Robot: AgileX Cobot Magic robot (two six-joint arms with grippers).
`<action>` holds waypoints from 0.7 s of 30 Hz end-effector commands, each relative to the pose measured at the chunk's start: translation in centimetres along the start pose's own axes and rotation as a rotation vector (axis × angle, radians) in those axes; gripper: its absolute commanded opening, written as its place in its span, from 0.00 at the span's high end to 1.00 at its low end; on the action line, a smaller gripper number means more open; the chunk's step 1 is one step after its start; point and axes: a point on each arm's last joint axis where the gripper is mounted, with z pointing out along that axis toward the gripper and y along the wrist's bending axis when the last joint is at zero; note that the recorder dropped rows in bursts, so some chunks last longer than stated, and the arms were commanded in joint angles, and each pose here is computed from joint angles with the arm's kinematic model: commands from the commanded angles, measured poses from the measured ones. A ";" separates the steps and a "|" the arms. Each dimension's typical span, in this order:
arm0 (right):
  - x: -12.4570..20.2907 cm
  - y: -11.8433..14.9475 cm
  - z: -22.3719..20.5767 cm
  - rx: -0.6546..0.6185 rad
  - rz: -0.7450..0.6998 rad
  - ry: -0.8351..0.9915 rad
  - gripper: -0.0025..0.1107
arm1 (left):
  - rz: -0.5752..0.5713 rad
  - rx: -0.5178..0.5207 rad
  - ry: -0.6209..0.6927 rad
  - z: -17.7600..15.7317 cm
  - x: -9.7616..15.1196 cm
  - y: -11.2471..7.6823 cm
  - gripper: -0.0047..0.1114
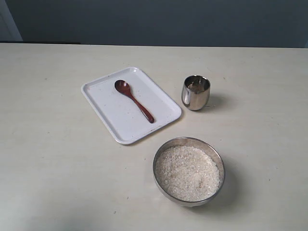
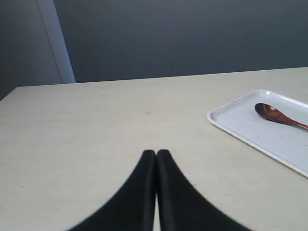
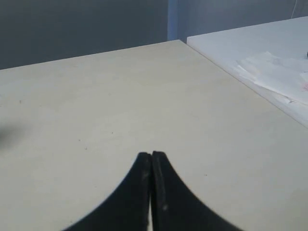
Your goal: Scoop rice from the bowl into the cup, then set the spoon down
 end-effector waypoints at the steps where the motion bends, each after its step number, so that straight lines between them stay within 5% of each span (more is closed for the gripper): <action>1: -0.1 -0.1 0.0 0.012 -0.012 -0.024 0.98 | -0.004 -0.004 -0.015 -0.1 -0.2 0.0 0.96; 21: -0.1 -0.1 0.0 0.010 -0.008 -0.024 0.98 | -0.004 -0.004 -0.015 -0.1 -0.2 0.0 0.96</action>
